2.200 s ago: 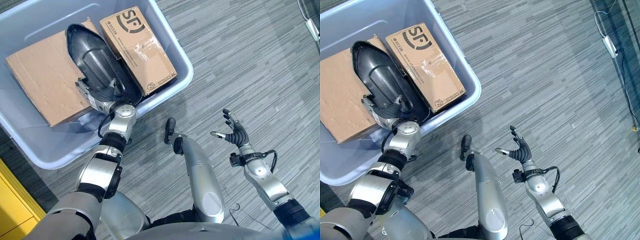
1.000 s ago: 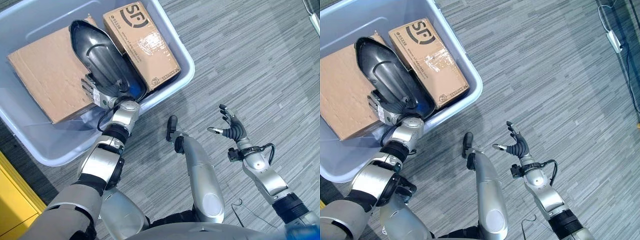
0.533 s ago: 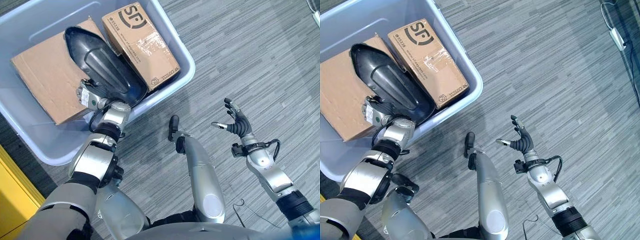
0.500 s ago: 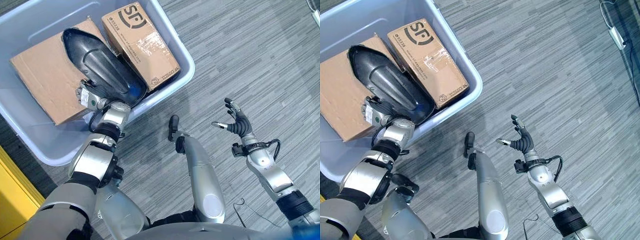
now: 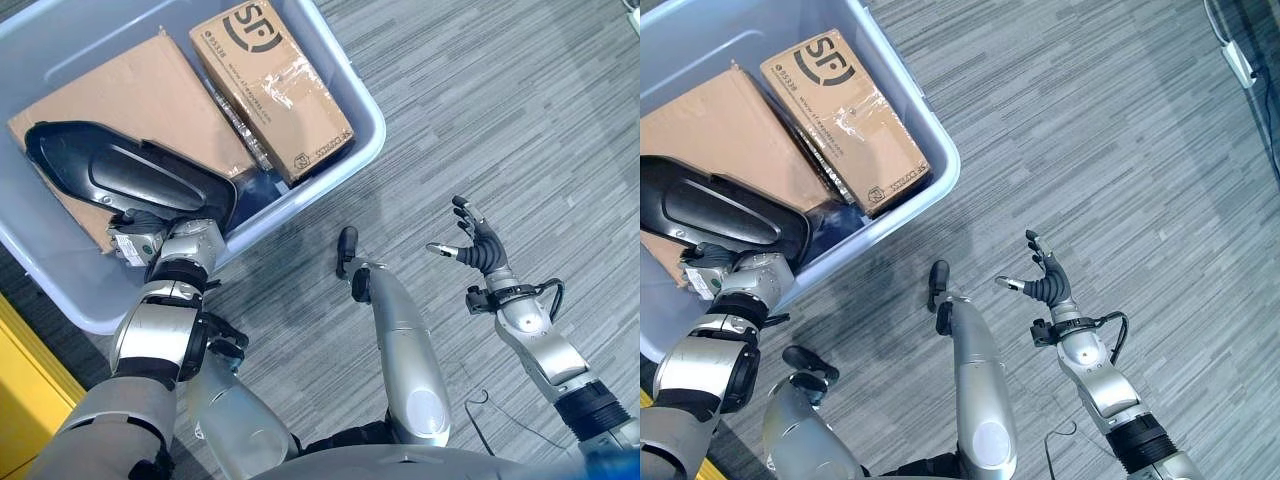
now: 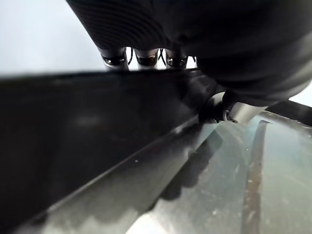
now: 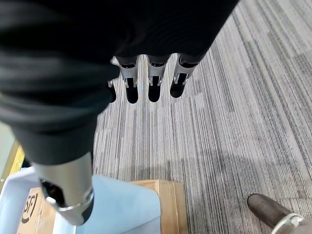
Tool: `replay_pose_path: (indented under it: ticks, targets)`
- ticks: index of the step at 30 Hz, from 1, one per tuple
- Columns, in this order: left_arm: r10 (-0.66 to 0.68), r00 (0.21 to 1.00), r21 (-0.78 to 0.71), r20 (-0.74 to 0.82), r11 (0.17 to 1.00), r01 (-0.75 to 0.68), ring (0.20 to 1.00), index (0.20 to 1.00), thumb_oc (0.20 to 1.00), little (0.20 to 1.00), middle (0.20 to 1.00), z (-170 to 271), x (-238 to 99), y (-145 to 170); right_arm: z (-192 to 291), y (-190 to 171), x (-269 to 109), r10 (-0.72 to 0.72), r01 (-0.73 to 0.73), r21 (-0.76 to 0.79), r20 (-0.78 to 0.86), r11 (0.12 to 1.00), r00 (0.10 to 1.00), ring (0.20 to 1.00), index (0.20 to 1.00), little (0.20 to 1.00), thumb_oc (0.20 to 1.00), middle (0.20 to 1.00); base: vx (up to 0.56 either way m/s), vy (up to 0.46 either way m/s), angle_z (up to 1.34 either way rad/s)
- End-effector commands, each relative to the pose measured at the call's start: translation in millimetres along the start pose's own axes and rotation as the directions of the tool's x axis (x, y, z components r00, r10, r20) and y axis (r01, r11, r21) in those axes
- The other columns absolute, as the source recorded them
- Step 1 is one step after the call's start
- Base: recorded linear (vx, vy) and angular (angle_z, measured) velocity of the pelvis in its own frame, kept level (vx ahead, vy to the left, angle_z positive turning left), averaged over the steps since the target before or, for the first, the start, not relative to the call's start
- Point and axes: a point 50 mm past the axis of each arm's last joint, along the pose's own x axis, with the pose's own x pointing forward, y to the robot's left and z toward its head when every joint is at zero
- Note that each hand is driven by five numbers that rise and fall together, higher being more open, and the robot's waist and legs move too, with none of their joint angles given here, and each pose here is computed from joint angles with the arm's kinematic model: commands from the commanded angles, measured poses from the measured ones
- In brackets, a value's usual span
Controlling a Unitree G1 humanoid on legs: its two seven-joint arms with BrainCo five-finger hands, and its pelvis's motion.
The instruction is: Move parts from the plastic box to the shelf.
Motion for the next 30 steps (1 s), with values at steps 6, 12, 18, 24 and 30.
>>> replay_pose_path:
  ticks: [6, 12, 18, 24, 30]
  targets:
    - [0.004, 0.990, -0.027, 0.140, 1.000, 0.000, 0.200, 0.200, 0.200, 0.200, 0.200, -21, 14, 16, 7, -19, -10, -0.028, 0.031, -0.054, 0.063, 0.998, 0.998, 1.000, 1.000, 1.000, 1.000, 1.000, -0.01, 0.077, 0.04]
    - [0.145, 0.893, -0.177, 0.427, 0.981, -0.074, 0.200, 0.200, 0.200, 0.200, 0.200, 36, 34, 48, 0, -25, -25, -0.011, 0.016, -0.092, 0.062, 0.996, 0.998, 1.000, 1.000, 1.000, 1.000, 1.000, 0.03, 0.127, 0.05]
    - [0.211, 0.827, -0.259, 0.521, 0.962, -0.083, 0.200, 0.200, 0.200, 0.200, 0.200, 58, 45, 69, -11, -25, -40, 0.011, -0.006, -0.122, 0.044, 0.993, 0.999, 1.000, 1.000, 1.000, 1.000, 1.000, 0.05, 0.120, 0.00]
    - [0.141, 0.797, -0.222, 0.587, 0.975, -0.009, 0.200, 0.200, 0.200, 0.200, 0.200, 53, 48, 76, -20, -15, -51, 0.070, -0.067, -0.109, 0.024, 0.992, 0.997, 1.000, 1.000, 1.000, 1.000, 1.000, 0.07, 0.051, 0.07]
    - [-0.124, 0.837, -0.048, 0.534, 0.983, 0.176, 0.200, 0.200, 0.200, 0.200, 0.200, -7, 49, 72, -17, 5, -49, 0.166, -0.162, -0.106, 0.030, 0.981, 0.986, 1.000, 1.000, 1.000, 1.000, 1.000, 0.03, -0.093, 0.21]
